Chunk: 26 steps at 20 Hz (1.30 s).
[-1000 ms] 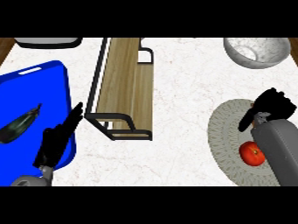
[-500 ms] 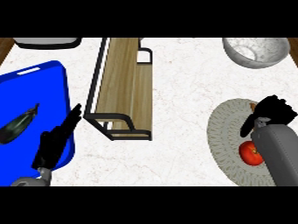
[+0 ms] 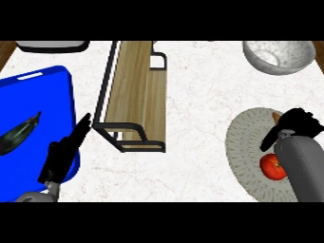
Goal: Pick the croissant from the placemat and place it in the tiered shelf
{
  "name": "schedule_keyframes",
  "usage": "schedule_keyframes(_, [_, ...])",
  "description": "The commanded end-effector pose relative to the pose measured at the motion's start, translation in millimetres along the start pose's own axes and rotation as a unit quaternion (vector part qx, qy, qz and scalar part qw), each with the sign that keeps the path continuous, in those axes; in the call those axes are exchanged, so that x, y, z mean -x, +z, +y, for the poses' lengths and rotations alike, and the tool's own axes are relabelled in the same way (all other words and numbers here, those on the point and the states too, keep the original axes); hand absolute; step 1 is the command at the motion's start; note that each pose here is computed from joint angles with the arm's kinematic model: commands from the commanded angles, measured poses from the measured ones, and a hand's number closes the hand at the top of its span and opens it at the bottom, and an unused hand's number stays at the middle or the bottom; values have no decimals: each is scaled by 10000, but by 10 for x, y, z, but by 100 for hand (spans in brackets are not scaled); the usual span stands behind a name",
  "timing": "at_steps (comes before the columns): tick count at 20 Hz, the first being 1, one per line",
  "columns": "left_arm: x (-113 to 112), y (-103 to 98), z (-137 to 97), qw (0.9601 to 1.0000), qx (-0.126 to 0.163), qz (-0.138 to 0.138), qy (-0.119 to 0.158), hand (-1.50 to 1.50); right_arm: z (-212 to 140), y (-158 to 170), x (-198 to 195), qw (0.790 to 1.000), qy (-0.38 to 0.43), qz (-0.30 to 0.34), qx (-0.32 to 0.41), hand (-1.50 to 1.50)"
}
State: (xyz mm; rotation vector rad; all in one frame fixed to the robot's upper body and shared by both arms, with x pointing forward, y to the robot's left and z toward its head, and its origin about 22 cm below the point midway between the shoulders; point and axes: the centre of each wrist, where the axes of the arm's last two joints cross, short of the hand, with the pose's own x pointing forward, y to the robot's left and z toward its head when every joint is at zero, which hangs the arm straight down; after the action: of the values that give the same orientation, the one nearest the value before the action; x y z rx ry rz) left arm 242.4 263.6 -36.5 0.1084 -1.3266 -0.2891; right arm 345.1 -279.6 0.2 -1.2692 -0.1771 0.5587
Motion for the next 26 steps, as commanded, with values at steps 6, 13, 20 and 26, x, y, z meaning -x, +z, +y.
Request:
schedule_keyframes(6, [39, -7, 24, 10000, -77, -23, 6, 0, 249, -81, 35, 9993, 318, -12, -198, 150])
schedule_keyframes(13, [1, 156, 27, 9999, -63, 77, 61, 0, 247, -101, 10, 9996, 208, -133, 162, 150])
schedule_keyframes(20, [189, 37, 46, 10000, 5, -9, -82, 0, 11, 183, -185, 9958, 17, 42, 918, 150])
schedule_keyframes(26, [-101, -89, -106, 9987, 434, -261, -81, 0, -226, 1017, -765, 8742, 759, -4730, 798, 150])
